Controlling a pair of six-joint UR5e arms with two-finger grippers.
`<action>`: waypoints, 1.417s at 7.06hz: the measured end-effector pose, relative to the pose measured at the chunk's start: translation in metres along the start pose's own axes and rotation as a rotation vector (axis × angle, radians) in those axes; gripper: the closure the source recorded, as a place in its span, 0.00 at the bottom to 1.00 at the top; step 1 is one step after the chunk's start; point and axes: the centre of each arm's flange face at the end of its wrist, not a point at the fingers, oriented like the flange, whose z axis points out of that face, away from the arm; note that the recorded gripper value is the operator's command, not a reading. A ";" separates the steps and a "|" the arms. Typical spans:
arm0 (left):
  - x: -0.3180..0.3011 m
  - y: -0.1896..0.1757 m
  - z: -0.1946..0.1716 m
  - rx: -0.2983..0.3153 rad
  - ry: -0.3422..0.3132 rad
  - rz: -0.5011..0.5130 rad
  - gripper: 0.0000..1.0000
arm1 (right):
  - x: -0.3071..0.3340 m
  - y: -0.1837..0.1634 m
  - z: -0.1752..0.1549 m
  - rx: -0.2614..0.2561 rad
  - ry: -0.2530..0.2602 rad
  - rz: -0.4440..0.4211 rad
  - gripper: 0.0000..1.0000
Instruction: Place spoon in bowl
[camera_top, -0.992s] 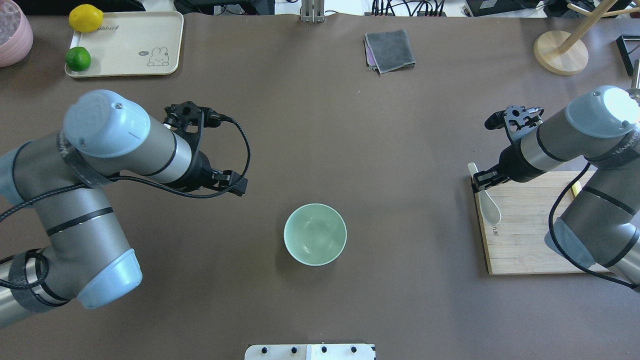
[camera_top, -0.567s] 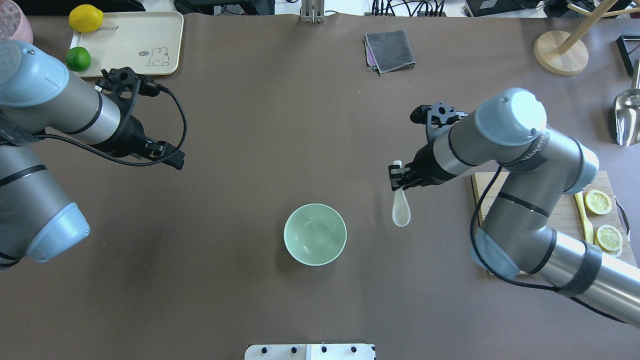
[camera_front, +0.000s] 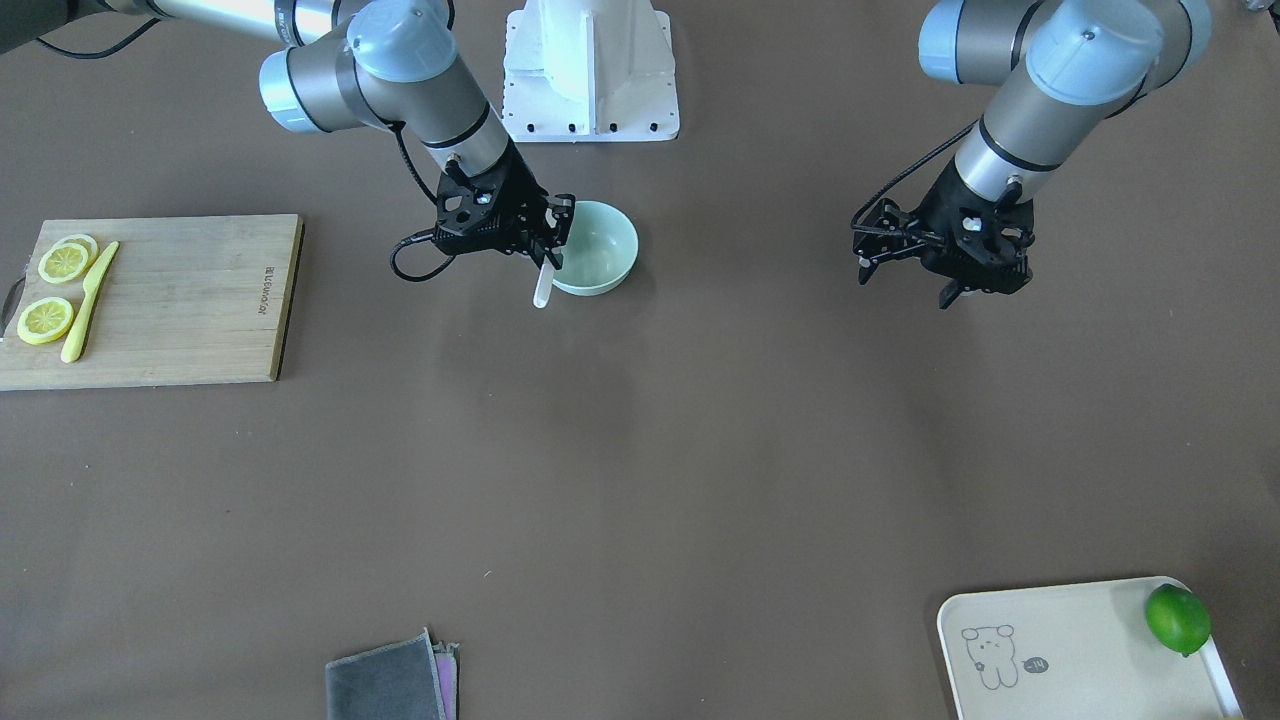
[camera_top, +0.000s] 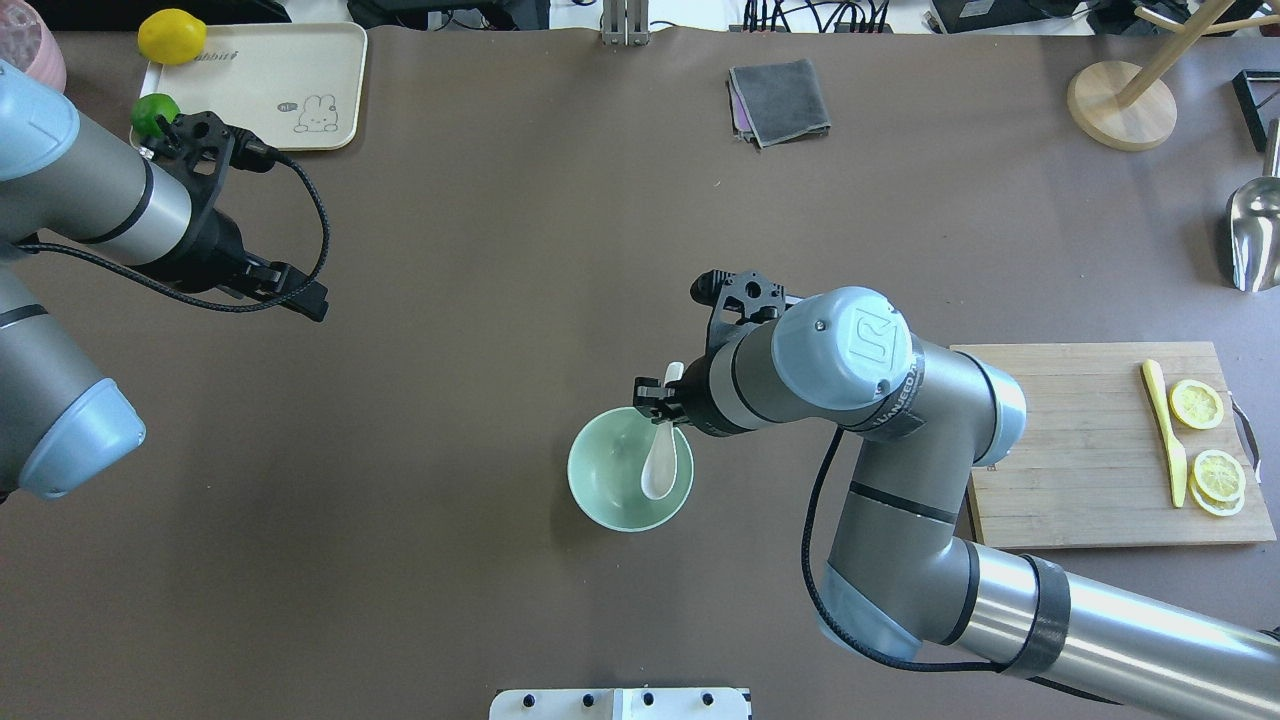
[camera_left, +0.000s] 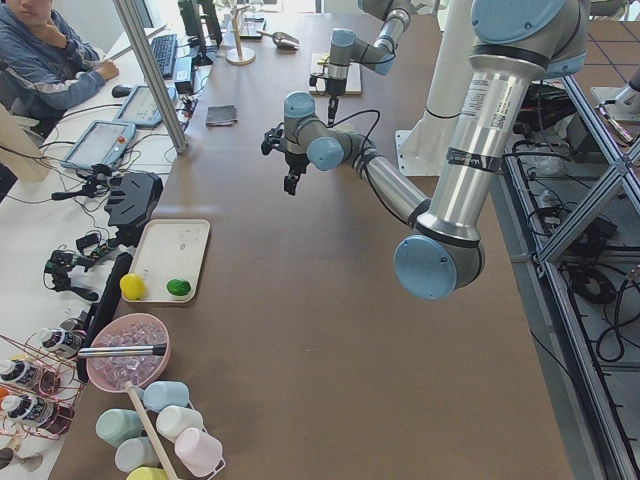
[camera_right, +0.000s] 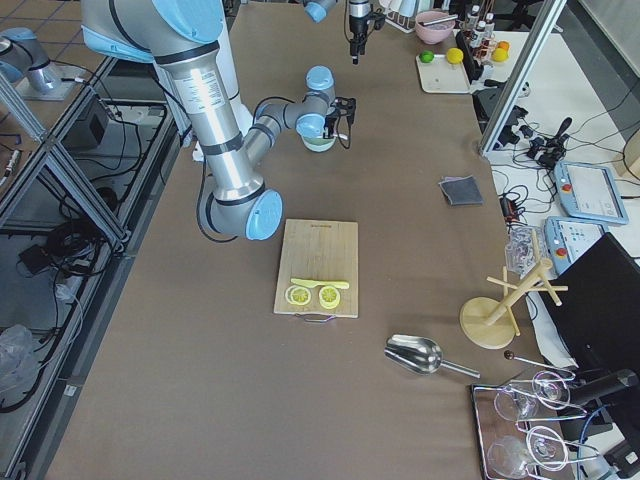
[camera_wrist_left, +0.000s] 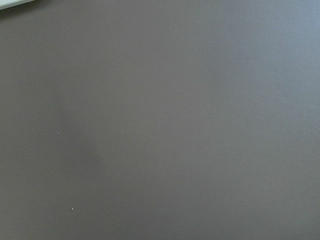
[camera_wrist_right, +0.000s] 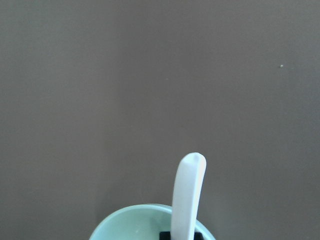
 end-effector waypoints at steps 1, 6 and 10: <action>0.000 0.000 0.000 0.000 0.000 0.000 0.03 | -0.007 0.005 0.006 0.014 0.002 0.024 0.01; -0.021 -0.004 -0.003 0.001 -0.023 0.021 0.03 | 0.043 -0.045 -0.038 0.004 0.031 0.113 0.00; -0.181 -0.003 -0.029 -0.057 -0.032 0.097 0.03 | 0.248 -0.140 -0.141 -0.049 0.154 -0.069 0.00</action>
